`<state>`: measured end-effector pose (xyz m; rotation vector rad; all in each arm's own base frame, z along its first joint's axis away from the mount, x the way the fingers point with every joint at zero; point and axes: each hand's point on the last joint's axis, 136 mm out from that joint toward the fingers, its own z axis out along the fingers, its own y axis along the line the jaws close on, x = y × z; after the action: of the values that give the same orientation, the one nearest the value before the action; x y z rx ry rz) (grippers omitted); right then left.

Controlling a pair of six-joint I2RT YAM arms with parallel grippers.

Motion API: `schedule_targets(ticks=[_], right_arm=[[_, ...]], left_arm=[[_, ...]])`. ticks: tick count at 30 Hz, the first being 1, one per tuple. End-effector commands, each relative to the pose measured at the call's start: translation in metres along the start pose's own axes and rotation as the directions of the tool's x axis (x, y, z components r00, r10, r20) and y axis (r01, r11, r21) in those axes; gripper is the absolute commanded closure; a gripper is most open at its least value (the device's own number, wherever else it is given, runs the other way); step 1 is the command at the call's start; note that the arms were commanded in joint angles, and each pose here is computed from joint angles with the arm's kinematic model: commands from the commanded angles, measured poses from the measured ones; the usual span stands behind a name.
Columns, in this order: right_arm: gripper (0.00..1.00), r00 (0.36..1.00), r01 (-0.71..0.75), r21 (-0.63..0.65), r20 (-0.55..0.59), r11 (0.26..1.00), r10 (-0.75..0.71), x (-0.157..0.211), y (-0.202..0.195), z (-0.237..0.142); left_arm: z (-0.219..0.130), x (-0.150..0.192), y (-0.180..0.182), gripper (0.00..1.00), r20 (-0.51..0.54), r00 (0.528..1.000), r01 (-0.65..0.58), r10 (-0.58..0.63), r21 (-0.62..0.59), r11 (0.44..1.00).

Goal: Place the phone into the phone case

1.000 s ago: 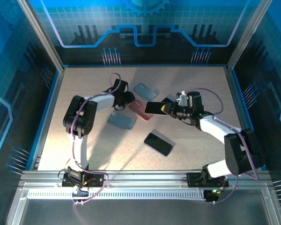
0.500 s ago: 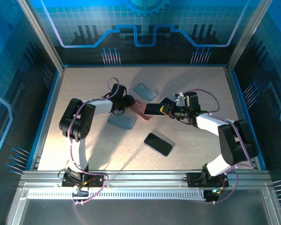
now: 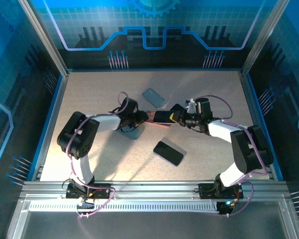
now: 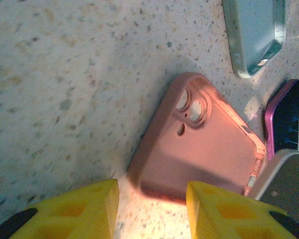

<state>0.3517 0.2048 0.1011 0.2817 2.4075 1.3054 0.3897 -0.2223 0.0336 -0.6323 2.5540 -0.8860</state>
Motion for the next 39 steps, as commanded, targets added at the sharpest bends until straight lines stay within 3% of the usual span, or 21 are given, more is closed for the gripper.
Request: schedule_targets(ticks=[1, 13, 24, 39], right_arm=[[1.00, 0.998, 0.058, -0.068, -0.010, 0.996, -0.059, -0.011, 0.019, 0.001], [1.00, 0.995, 0.030, -0.058, -0.096, 0.998, -0.036, -0.021, 0.013, 0.014], [1.00, 0.988, -0.057, -0.074, -0.150, 0.996, 0.045, -0.026, -0.001, 0.037], [1.00, 0.977, -0.119, -0.001, -0.178, 0.993, 0.117, -0.022, -0.030, 0.058]], left_arm=[[-0.017, -0.003, -0.013, 0.59, 0.024, 1.000, 0.004, -0.005, 0.045, 0.999], [-0.025, -0.028, -0.014, 0.62, 0.091, 0.996, -0.021, 0.016, 0.054, 0.998], [-0.015, -0.039, -0.008, 0.62, 0.099, 0.995, -0.025, 0.022, 0.032, 0.999], [0.013, -0.041, -0.005, 0.62, 0.071, 0.997, -0.009, 0.006, 0.036, 0.999]])
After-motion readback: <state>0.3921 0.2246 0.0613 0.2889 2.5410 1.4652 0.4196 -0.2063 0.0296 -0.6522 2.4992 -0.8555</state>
